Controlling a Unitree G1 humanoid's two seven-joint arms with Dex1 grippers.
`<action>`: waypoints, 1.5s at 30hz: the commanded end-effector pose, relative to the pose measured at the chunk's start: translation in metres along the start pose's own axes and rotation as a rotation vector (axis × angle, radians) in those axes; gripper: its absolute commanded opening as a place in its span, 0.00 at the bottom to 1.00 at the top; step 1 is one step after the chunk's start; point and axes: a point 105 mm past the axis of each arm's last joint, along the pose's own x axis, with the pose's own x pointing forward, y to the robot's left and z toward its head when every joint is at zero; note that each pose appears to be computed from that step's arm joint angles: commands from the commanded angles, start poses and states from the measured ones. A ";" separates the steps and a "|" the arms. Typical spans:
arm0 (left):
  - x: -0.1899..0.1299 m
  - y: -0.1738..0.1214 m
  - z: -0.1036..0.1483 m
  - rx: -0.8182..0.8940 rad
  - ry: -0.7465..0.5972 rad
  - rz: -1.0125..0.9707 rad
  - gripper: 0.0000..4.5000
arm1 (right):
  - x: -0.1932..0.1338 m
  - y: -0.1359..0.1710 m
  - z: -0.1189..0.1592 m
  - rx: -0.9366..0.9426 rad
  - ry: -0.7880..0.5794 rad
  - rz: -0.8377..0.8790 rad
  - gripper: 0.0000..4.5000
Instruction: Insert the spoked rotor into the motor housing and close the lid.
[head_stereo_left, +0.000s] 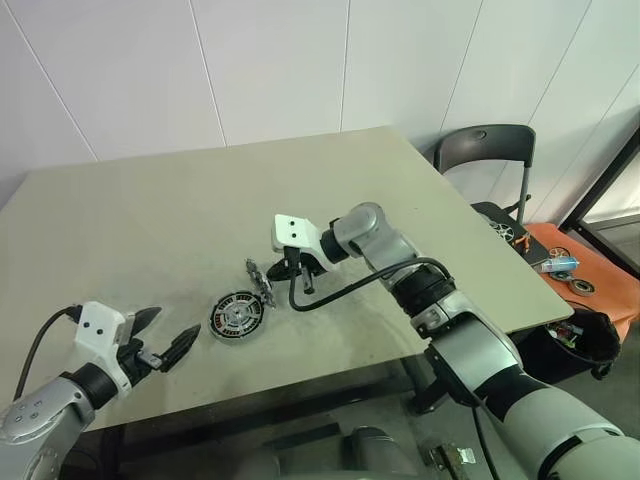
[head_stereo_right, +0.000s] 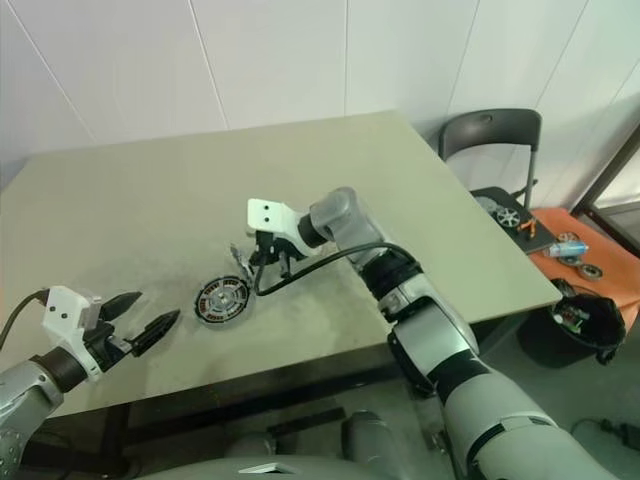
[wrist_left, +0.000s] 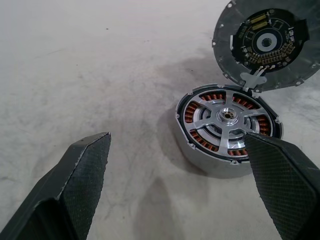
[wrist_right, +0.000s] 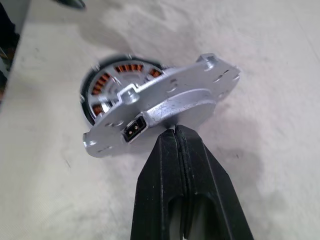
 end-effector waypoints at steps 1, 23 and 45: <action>-0.003 0.002 0.006 0.035 -0.020 -0.008 1.00 | 0.008 0.008 0.018 -0.046 -0.040 0.031 0.00; -0.009 -0.009 0.005 0.090 0.035 -0.062 1.00 | 0.070 0.027 0.018 -0.082 0.008 0.084 0.00; -0.030 -0.004 -0.018 -0.020 -0.004 0.003 1.00 | 0.052 0.026 0.033 0.040 -0.312 0.023 0.35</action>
